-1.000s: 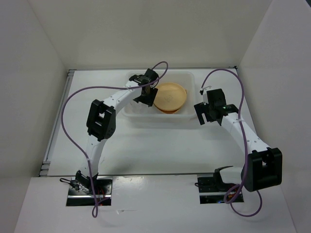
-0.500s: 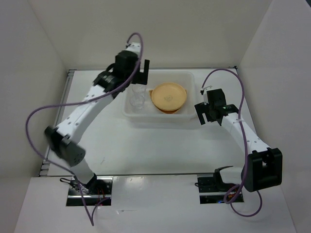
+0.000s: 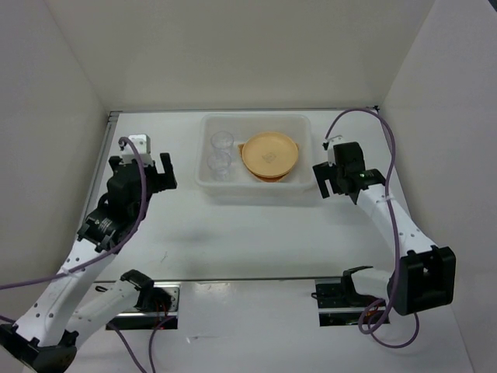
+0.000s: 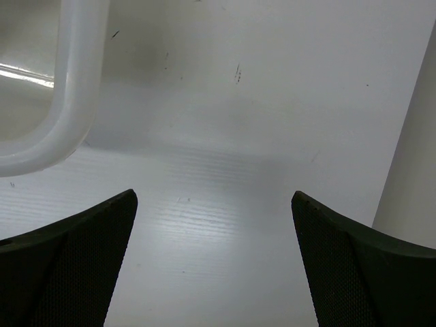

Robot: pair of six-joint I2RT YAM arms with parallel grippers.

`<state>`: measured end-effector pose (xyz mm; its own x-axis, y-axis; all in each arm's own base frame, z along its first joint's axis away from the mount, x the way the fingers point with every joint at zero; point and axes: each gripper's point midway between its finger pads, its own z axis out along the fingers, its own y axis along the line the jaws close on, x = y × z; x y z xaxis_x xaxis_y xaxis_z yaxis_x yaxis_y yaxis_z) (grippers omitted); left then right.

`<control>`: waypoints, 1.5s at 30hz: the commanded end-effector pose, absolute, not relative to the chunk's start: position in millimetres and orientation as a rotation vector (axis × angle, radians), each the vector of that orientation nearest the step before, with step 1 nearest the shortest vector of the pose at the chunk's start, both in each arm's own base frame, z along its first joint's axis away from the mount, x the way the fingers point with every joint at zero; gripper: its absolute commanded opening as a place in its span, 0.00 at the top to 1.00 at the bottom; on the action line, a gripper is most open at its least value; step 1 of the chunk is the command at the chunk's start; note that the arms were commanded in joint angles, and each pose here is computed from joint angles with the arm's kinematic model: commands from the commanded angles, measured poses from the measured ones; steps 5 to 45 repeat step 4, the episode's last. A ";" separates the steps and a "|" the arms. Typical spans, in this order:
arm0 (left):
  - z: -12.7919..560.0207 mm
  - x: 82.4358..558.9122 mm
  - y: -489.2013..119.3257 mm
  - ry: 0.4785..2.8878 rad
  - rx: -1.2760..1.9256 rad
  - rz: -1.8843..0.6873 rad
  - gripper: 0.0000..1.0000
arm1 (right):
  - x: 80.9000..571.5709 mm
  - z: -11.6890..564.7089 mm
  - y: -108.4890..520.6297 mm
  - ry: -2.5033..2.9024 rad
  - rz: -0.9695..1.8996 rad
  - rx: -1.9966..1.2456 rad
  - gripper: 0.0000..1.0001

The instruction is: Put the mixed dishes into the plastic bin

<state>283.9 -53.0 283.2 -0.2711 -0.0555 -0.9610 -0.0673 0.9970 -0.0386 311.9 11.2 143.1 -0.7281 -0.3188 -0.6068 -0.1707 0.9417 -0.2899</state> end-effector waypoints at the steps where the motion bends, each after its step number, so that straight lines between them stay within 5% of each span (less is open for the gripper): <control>1: 310.4 292.5 -42.2 1.752 -0.157 0.043 0.00 | 317.0 156.5 8.8 2.341 -0.287 -0.294 0.02; 45: 315.7 288.9 -37.6 1.721 -0.196 0.035 0.00 | 317.0 156.5 8.8 2.341 -0.287 -0.294 0.02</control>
